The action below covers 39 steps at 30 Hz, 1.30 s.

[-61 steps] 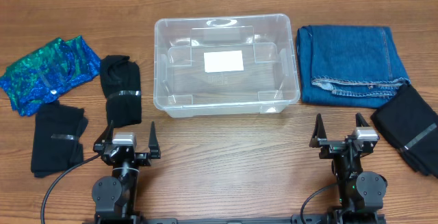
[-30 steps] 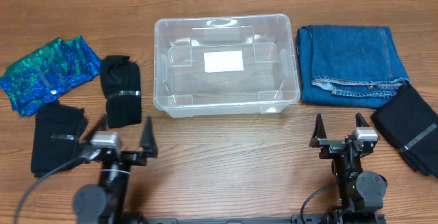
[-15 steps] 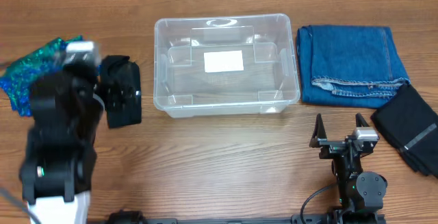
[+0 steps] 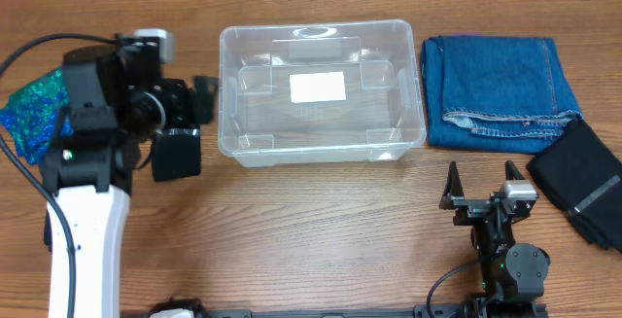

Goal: Pack container
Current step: 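Reach the left gripper to the blue-green sparkly fabric and grasp it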

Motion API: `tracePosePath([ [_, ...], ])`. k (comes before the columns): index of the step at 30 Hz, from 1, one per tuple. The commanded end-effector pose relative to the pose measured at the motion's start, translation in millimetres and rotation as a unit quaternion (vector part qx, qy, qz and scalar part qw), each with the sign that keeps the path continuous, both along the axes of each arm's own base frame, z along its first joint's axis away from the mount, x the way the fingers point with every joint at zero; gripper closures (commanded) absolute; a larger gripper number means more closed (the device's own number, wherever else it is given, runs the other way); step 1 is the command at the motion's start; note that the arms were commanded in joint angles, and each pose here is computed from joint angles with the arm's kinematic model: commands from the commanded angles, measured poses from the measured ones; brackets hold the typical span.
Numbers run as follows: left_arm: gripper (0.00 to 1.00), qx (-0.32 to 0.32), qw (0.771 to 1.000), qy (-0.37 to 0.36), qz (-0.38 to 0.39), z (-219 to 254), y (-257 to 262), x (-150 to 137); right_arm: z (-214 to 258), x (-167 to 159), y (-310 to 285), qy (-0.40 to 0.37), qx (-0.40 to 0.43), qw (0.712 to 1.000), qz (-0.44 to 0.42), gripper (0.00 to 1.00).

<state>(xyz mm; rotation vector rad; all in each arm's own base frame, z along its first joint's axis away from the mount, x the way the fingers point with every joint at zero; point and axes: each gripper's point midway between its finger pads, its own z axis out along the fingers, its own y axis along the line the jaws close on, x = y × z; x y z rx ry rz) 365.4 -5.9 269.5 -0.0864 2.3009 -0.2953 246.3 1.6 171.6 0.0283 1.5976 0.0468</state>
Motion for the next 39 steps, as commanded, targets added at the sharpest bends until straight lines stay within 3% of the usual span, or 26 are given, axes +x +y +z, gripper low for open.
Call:
tracePosePath([
  [1,0.0,0.003,0.981,0.061,0.184,-35.4,89.9,9.0,-2.0,0.2,-2.4,-0.002,-0.002,1.0,-0.006,0.0],
  [8,0.0,0.013,0.946,0.13,0.298,-103.5,188.6,9.3,-2.0,0.2,-2.4,-0.002,-0.002,1.0,-0.006,0.0],
  [10,0.0,0.06,0.947,0.141,0.281,-118.0,202.3,14.0,-2.0,0.2,-2.4,-0.002,-0.002,1.0,-0.006,0.0],
  [14,0.0,0.17,0.963,0.137,0.155,-139.3,202.7,42.5,-2.0,0.2,-2.4,-0.002,-0.002,1.0,-0.006,0.0],
  [18,0.0,0.24,0.953,0.138,0.121,-156.9,212.5,60.9,-2.0,0.2,-2.4,-0.002,-0.002,1.0,-0.006,0.0],
  [26,0.0,0.284,0.932,0.208,0.082,-220.2,226.1,58.1,-2.0,0.2,-2.4,-0.002,-0.002,1.0,-0.006,0.0],
  [39,0.0,0.344,0.917,0.185,0.076,-253.6,248.9,85.2,-2.0,0.2,-2.4,-0.002,-0.002,1.0,-0.006,0.0],
])
